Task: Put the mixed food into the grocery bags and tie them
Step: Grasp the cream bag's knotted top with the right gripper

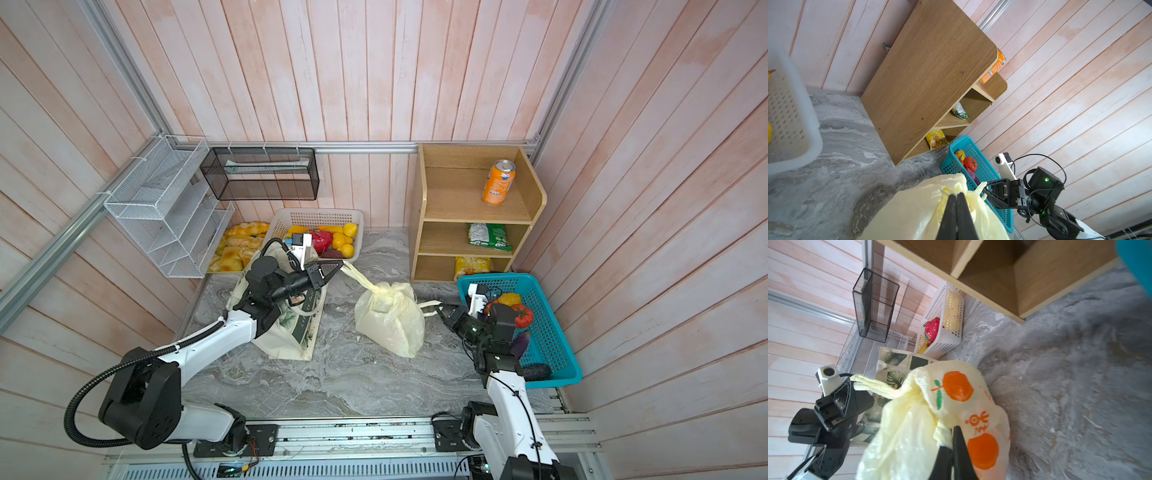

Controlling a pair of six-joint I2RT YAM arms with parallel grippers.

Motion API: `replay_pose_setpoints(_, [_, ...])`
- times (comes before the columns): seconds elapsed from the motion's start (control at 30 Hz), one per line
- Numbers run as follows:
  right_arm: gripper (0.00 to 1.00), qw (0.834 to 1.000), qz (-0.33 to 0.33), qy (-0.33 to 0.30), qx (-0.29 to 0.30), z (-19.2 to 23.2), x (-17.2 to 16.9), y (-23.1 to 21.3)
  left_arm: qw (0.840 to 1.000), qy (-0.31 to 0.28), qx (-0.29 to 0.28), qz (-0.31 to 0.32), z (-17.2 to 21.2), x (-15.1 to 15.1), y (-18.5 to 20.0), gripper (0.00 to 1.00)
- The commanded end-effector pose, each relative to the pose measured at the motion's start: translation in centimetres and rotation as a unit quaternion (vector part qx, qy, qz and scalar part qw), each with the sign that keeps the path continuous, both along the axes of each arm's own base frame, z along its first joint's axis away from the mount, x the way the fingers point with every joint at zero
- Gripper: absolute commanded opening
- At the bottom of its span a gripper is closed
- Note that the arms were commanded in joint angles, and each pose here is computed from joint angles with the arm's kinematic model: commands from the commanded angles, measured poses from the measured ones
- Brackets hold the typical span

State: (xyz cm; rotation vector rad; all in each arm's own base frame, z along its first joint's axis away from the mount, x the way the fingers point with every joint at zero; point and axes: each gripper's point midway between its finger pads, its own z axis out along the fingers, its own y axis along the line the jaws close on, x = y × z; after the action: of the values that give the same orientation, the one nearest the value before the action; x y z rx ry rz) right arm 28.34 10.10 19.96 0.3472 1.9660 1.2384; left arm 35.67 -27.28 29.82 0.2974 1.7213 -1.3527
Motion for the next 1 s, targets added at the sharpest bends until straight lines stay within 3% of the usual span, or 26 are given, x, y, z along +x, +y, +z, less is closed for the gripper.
replay_pose_setpoints(0.0, [0.0, 0.999, -0.017, -0.023, -0.037, 1.2, 0.5, 0.3, 0.999, -0.024, 0.014, -0.018, 0.8, 0.0, -1.4, 0.0])
replay_pose_setpoints(0.47, [0.0, 0.998, 0.033, -0.032, -0.053, 1.3, 0.1, 4.2, 0.996, -0.001, 0.05, -0.08, -2.9, -1.9, -6.9, 0.0])
replay_pose_setpoints(0.8, [0.0, 0.993, -0.071, 0.033, -0.09, -5.4, -0.7, -0.8, 0.994, 0.008, 0.102, -0.038, -5.0, -1.4, -5.7, 0.0])
replay_pose_setpoints(0.97, [0.0, 0.996, -0.055, 0.021, -0.06, -4.7, -1.3, -0.4, 0.994, 0.005, 0.101, -0.04, -5.2, -1.6, -5.5, 0.0])
